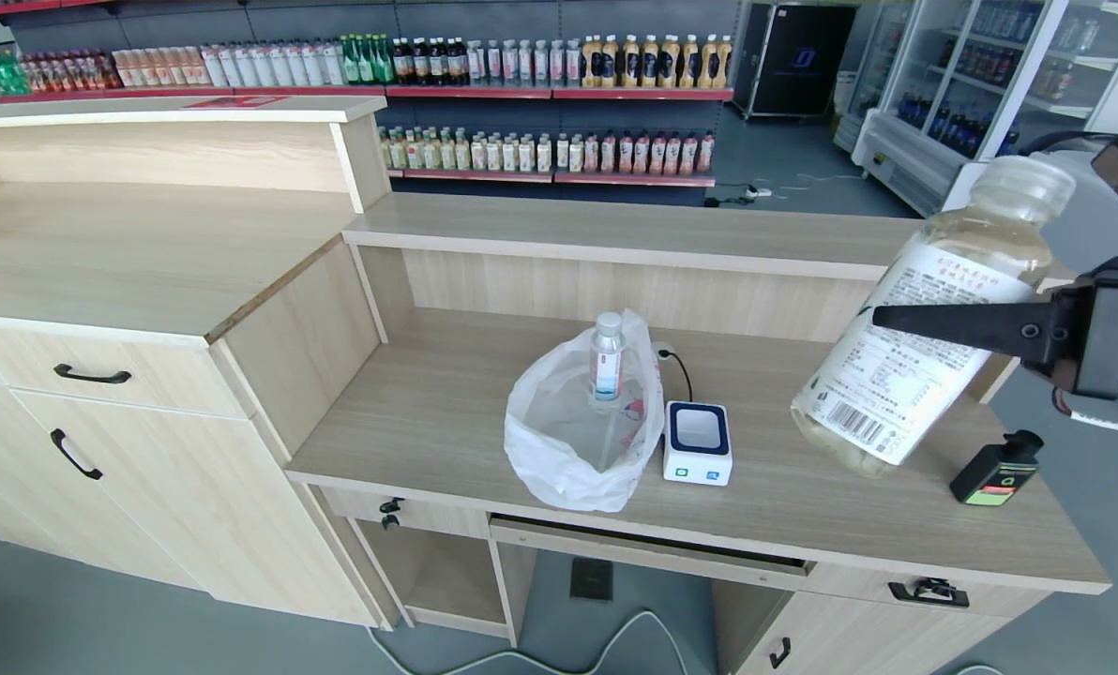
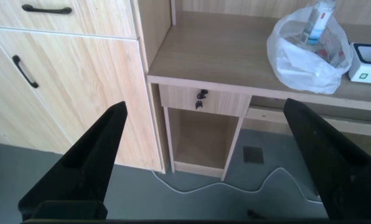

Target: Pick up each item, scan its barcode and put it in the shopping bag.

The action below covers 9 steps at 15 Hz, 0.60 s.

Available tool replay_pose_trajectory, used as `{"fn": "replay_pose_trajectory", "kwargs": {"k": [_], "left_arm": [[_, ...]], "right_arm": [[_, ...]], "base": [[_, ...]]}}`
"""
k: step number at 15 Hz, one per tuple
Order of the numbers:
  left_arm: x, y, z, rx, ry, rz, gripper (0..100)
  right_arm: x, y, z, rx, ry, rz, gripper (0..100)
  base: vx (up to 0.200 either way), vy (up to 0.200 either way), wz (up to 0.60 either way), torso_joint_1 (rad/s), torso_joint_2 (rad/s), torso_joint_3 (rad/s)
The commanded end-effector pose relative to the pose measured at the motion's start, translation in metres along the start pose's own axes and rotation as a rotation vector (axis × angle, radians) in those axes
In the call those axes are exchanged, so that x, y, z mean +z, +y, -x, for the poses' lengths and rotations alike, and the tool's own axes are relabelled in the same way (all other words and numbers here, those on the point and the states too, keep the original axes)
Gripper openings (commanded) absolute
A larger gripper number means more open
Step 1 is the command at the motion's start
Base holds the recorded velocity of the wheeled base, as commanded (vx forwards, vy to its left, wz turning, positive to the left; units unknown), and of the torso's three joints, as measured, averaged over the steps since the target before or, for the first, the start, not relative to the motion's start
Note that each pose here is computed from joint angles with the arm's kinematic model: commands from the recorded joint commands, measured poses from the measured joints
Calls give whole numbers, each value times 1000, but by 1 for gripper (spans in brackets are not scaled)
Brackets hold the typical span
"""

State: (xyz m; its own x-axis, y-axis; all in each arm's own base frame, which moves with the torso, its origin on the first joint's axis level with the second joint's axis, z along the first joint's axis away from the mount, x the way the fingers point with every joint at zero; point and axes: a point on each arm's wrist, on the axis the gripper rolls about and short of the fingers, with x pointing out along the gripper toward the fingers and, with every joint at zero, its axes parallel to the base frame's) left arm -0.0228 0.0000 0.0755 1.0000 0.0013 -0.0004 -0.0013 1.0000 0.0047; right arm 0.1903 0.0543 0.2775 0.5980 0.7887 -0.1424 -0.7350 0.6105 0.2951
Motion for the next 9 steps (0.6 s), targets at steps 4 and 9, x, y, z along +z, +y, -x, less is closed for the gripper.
{"fn": "replay_pose_trajectory", "kwargs": {"k": [4,9], "left_arm": [[0,0,0,0,0,0,100],[0,0,0,0,0,0,100]], "right_arm": [[-6,35,16,96,31,13,0],[-25,46,36,94,70,-17,0]], "base": [[0,0,0,0,0,0],[0,0,0,0,0,0]]}}
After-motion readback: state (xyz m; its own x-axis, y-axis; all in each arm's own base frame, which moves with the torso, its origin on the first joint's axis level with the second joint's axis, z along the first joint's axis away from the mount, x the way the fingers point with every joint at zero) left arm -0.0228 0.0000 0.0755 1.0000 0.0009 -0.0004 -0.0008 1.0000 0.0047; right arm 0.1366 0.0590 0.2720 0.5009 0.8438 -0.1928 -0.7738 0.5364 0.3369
